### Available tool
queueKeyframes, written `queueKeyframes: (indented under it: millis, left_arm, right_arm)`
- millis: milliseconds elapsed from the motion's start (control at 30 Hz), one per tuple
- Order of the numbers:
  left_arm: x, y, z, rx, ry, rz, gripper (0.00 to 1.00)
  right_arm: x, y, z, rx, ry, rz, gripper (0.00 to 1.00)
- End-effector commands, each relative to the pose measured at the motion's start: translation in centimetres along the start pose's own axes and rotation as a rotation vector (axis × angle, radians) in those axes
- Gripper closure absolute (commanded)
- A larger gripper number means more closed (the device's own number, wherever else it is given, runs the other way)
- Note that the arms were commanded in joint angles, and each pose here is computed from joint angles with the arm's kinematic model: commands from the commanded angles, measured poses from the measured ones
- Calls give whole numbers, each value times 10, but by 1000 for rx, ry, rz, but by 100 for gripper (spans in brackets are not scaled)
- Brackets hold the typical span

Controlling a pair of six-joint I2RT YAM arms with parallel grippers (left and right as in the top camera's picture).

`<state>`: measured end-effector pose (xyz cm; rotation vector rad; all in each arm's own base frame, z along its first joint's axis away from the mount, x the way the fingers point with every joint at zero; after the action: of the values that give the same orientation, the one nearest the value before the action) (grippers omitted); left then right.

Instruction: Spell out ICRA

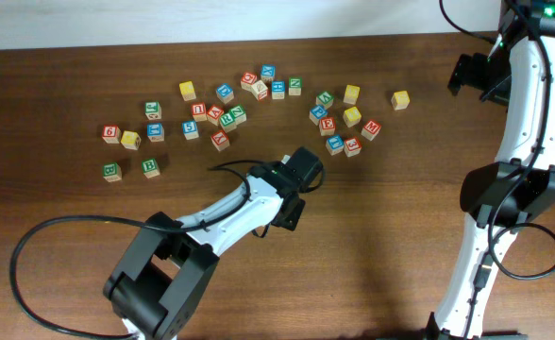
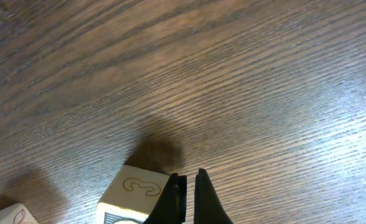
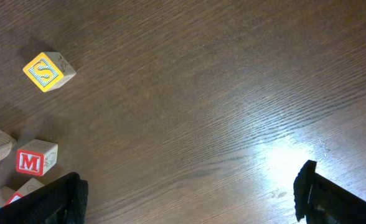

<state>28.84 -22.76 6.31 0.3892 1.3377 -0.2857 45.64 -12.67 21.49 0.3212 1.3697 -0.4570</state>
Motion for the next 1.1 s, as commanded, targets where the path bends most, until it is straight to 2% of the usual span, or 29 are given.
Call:
queueKeyframes:
  millis: [0,567,700,833,1067]
  left_arm:
    - [1,5,-1,-44,-4,28,100]
    - [3,19,0,-105,7,34,100]
    - [3,14,-4,-112,33,-4,100]
    - [3,16,-7,-114,51,2,100]
    - [3,26,-4,-201,27,67,100]
  right_arm:
    - [-4,2,-2,4,-4,3,2]
    - [-4,2,-2,3,-4,3,2]
    - [-4,2,-2,3,-4,3,2]
    - [-4,2,-2,3,-4,3,2]
    - [-4,2,-2,3,-4,3,2]
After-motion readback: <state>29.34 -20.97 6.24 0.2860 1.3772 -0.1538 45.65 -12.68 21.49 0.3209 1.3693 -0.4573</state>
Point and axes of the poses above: each gripper's point midway between its finger pads, its own x axis out along the fingers, its own y axis along the line the jaws close on, z = x × y, the point moved 5 cm from there along -x, back along the fingers, and after that the axes turned 1 degree about x, right-handed, at the moved point
